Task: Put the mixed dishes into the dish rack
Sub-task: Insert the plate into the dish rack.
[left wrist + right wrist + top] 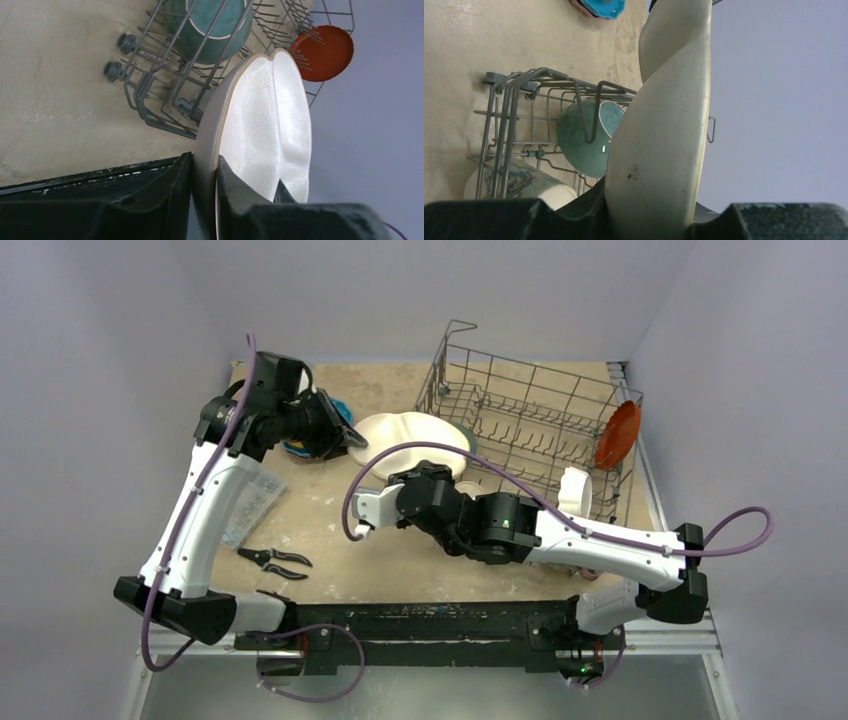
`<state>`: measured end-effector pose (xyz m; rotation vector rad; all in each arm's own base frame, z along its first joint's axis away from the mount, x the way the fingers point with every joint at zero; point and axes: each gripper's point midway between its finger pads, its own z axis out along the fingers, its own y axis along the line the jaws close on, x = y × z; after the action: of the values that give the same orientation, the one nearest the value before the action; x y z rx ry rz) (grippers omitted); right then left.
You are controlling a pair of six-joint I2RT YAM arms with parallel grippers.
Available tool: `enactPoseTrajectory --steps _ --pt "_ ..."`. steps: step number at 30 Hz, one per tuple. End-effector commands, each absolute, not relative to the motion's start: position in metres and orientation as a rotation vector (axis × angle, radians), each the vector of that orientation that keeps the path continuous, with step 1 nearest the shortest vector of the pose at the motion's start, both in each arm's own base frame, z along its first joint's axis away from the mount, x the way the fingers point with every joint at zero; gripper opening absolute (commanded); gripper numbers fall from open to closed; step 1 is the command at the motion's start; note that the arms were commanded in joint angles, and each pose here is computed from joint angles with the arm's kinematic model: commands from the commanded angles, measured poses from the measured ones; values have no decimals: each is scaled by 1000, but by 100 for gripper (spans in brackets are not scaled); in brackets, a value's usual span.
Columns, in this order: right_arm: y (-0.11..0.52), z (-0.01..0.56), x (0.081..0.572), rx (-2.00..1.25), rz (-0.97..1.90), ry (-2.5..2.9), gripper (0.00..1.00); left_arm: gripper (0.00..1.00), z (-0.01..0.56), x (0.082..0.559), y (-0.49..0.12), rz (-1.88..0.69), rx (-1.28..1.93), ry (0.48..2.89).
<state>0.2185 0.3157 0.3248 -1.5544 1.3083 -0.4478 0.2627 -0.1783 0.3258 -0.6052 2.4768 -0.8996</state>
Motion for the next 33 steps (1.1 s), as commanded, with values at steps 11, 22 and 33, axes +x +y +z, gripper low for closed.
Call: enactPoseTrajectory --steps 11,22,33 --pt "288 381 225 -1195 -283 1338 0 88 428 265 -217 -1283 -394 2181" --pt "215 415 281 -728 -7 1511 0 95 430 258 -168 -974 -423 2080" --pt "165 422 361 -222 352 1674 0 94 414 241 -162 -990 -502 2113"
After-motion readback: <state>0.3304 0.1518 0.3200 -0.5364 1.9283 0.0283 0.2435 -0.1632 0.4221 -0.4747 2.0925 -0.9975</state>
